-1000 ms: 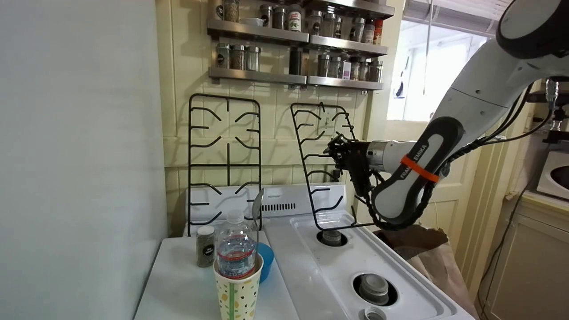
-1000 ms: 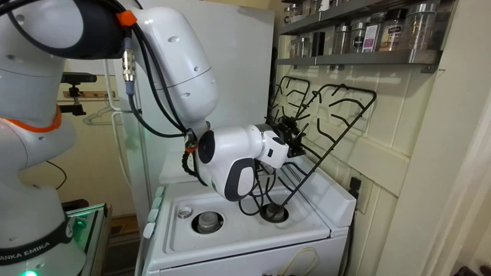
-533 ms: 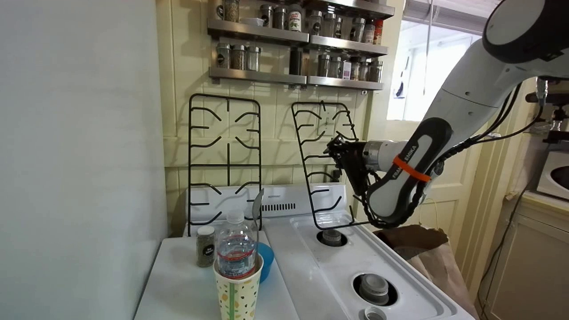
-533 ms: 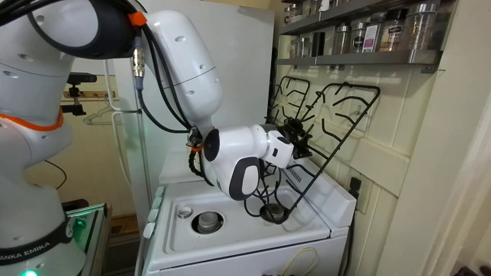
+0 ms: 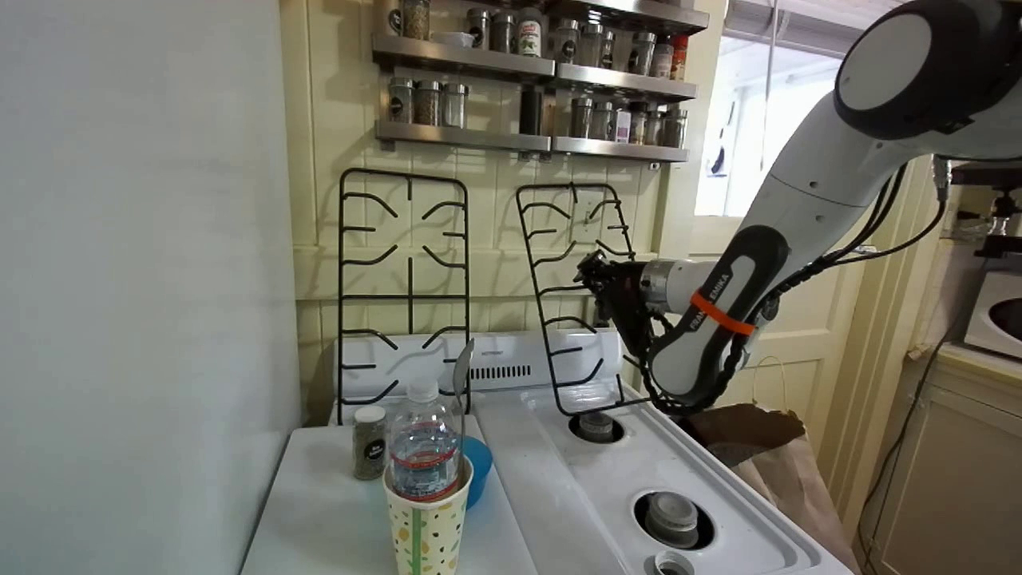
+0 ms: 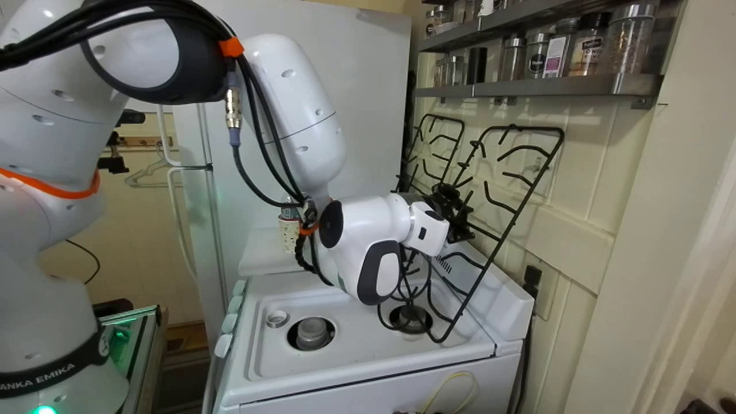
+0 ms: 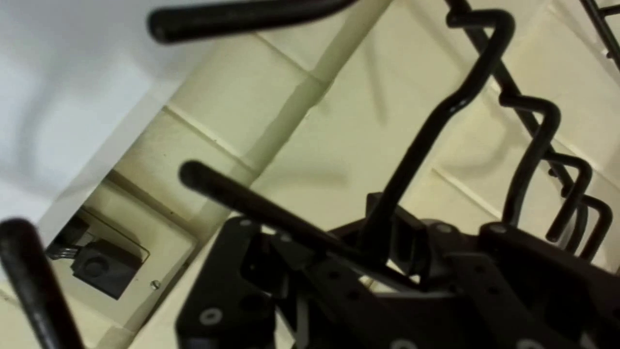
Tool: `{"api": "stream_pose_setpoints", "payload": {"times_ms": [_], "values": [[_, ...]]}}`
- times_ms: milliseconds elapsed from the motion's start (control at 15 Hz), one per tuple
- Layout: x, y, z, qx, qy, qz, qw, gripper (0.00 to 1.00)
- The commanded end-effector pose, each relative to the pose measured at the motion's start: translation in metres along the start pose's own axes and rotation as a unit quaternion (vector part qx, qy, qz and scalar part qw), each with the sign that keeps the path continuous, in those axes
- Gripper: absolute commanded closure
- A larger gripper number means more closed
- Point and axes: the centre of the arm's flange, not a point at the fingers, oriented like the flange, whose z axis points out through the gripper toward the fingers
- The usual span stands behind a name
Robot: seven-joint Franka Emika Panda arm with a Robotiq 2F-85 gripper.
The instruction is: Put the black stove rails against the wall
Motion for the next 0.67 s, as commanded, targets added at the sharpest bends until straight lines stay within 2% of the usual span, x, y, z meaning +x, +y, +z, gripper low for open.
{"api": "stream_pose_setpoints", "payload": {"times_ms": [0, 267, 600], "values": [[0.019, -0.026, 0.022, 0.038, 0.027, 0.004, 0.9989, 1.0], [0.022, -0.031, 0.033, 0.046, 0.038, 0.017, 0.9981, 1.0], [0.024, -0.02, 0.047, 0.041, 0.053, 0.036, 0.9971, 1.0]]}}
